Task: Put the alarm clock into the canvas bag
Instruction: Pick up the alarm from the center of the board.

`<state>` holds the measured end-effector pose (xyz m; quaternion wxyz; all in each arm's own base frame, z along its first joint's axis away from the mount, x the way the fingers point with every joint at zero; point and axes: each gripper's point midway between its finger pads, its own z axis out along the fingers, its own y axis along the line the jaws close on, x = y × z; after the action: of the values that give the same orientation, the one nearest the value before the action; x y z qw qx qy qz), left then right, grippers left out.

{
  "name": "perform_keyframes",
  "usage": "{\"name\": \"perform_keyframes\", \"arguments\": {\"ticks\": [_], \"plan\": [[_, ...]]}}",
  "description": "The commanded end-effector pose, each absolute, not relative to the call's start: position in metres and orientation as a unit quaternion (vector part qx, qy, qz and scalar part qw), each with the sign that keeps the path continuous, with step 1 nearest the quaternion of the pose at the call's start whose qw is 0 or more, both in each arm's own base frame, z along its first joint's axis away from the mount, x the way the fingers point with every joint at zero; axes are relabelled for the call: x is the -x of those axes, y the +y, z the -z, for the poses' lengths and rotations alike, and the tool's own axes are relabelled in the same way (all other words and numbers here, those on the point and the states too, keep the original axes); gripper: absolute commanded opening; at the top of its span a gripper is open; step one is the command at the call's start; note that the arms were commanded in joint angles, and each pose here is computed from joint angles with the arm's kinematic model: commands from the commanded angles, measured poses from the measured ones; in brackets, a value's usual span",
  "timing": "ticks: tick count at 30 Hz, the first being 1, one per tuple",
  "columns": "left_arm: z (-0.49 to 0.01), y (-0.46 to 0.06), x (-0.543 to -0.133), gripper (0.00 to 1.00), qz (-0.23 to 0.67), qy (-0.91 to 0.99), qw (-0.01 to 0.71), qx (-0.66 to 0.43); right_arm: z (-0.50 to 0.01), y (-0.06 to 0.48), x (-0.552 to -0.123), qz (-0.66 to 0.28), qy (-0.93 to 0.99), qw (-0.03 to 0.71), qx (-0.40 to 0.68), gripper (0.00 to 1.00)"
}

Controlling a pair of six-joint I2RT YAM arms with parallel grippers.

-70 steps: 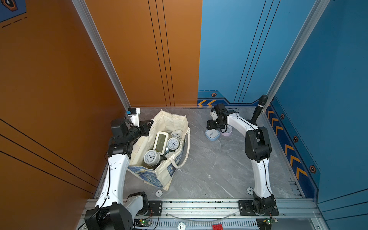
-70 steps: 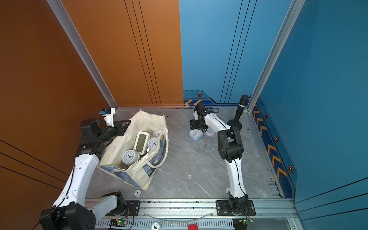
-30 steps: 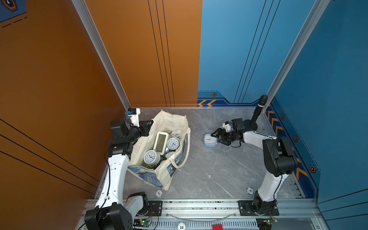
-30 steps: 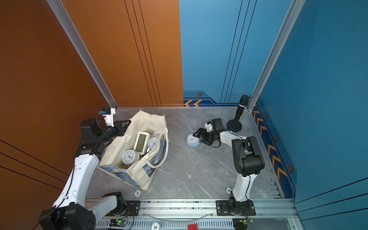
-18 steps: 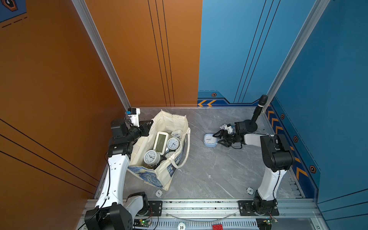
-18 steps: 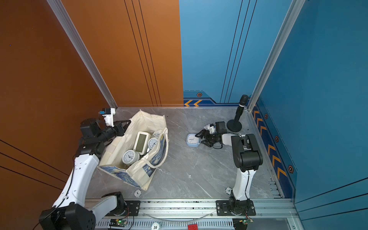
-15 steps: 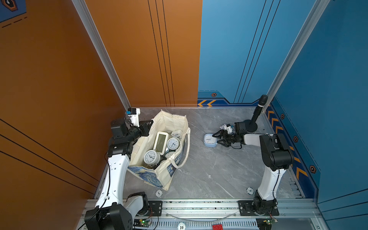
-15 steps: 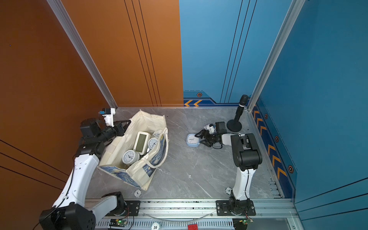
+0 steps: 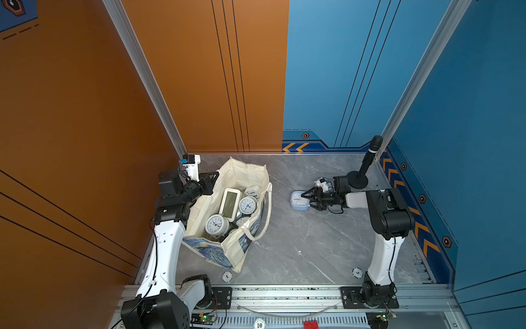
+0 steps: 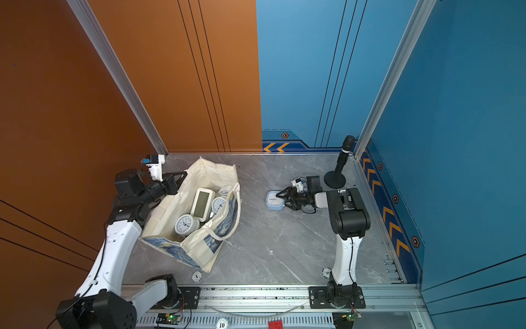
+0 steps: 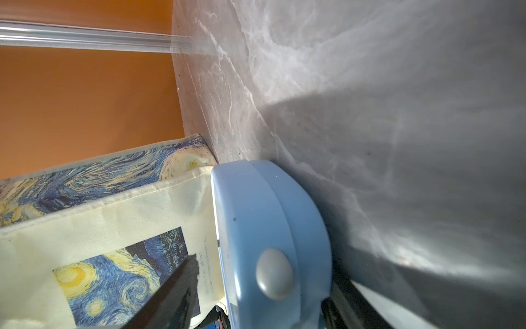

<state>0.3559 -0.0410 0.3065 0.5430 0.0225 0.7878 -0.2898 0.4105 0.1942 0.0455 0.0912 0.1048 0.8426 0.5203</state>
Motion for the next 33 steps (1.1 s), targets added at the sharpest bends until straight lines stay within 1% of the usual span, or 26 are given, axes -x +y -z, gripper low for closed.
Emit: {"name": "perform_keyframes", "arguments": {"ticks": [1, 4, 13, 24, 33], "plan": [[-0.317, -0.041, -0.354, 0.00, 0.280, 0.775, 0.565, -0.036, -0.030, 0.197, -0.406, -0.513, 0.847, 0.073, -0.116, 0.63], [-0.318, -0.041, -0.354, 0.00, 0.280, 0.775, 0.565, -0.036, -0.030, 0.196, -0.406, -0.512, 0.848, 0.074, -0.118, 0.56], [-0.318, -0.041, -0.354, 0.00, 0.280, 0.775, 0.566, -0.037, -0.036, 0.194, -0.408, -0.507, 0.849, 0.084, -0.120, 0.40], [-0.320, -0.041, -0.353, 0.00, 0.280, 0.773, 0.568, -0.038, -0.062, 0.190, -0.411, -0.506, 0.848, 0.108, -0.114, 0.32], [-0.321, -0.041, -0.353, 0.00, 0.278, 0.773, 0.569, -0.038, -0.098, 0.188, -0.413, -0.503, 0.847, 0.135, -0.100, 0.28]]}}
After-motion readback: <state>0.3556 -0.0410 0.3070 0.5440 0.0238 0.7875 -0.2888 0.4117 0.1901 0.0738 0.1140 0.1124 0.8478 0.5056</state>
